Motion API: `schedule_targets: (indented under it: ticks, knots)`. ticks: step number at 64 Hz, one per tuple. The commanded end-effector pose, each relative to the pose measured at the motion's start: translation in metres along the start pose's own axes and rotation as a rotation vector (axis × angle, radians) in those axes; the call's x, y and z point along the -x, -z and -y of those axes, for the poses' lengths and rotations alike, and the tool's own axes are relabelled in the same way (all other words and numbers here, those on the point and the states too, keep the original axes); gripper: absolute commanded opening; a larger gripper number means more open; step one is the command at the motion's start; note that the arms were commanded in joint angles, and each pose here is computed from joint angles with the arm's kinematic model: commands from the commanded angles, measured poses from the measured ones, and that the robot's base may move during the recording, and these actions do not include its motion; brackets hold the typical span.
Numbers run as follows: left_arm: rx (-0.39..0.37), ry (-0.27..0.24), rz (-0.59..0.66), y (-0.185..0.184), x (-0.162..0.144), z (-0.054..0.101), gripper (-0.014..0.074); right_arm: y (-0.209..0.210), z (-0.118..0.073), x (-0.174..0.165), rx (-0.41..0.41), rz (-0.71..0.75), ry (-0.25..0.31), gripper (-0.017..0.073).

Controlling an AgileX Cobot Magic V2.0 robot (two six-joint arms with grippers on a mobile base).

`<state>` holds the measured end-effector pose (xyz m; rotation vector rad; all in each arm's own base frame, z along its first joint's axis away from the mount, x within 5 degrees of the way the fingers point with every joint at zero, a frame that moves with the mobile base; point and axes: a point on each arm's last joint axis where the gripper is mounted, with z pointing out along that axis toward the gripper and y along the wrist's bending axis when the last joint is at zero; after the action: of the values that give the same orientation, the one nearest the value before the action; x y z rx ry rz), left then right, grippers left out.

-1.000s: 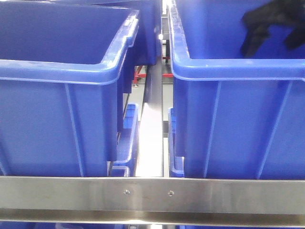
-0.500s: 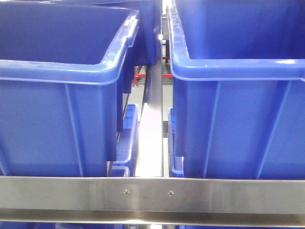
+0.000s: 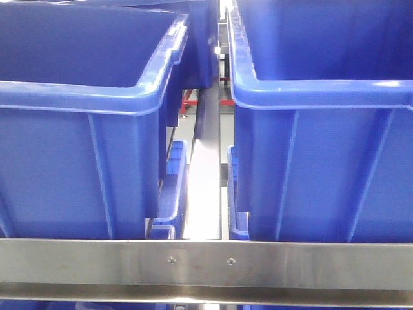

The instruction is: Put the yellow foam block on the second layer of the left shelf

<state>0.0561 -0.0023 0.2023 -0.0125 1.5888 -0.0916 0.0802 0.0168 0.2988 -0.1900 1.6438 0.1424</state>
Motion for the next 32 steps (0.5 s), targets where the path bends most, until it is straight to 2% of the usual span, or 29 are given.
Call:
schedule_targets:
  ticks: [1,9,22,32]
  knots:
    - [-0.014,0.011,0.072,0.0,-0.001,0.001,0.0137,0.005,0.0,0.013,0.0,0.13,0.002,0.0056]
    - [-0.014,0.011,0.072,0.0,-0.001,0.001,0.0137,0.01,0.002,-0.001,-0.033,0.158,-0.002,0.0056]
    - [-0.014,0.011,0.072,0.0,-0.001,0.001,0.0137,0.023,0.01,-0.031,-0.185,0.179,-0.016,0.0056]
    - [-0.014,0.011,0.072,0.0,-0.001,0.001,0.0137,0.032,0.011,-0.054,-0.252,0.218,-0.012,0.0056]
